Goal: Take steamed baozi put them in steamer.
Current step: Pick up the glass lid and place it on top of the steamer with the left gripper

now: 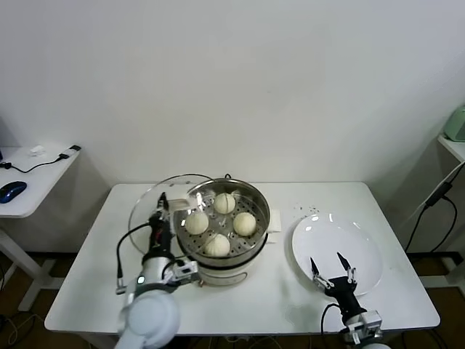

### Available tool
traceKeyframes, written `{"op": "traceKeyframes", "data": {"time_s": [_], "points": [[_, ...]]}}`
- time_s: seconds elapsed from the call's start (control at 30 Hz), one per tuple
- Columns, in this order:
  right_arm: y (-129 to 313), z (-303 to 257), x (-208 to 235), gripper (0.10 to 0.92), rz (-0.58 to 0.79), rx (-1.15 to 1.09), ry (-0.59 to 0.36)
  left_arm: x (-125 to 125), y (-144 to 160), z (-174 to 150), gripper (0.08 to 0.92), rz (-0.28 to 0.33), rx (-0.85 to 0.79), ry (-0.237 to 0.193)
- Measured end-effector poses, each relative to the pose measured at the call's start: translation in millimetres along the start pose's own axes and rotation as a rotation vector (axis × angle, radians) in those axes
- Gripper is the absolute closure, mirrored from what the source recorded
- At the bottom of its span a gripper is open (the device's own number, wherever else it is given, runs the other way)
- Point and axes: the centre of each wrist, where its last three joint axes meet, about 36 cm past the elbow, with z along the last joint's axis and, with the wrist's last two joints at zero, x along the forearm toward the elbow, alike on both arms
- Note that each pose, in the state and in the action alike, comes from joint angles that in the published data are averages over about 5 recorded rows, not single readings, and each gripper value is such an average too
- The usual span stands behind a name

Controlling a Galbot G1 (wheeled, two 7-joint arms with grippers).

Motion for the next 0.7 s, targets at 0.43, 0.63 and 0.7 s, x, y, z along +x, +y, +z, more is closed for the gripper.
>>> {"op": "traceKeyframes", "data": {"time_s": [0.43, 0.63, 0.7], "points": [[-2, 13, 6, 0.200, 0.035, -0.019, -0.018, 3, -18, -79, 0.860, 0.011, 0.002, -0.054], [-4, 16, 8, 0.200, 0.056, -0.022, -0.028, -2, -30, -95, 0.860, 0.009, -0.022, -0.058], [-4, 17, 8, 0.200, 0.062, -0.023, -0.032, -3, -34, -99, 0.860, 0.008, -0.031, -0.058]]}}
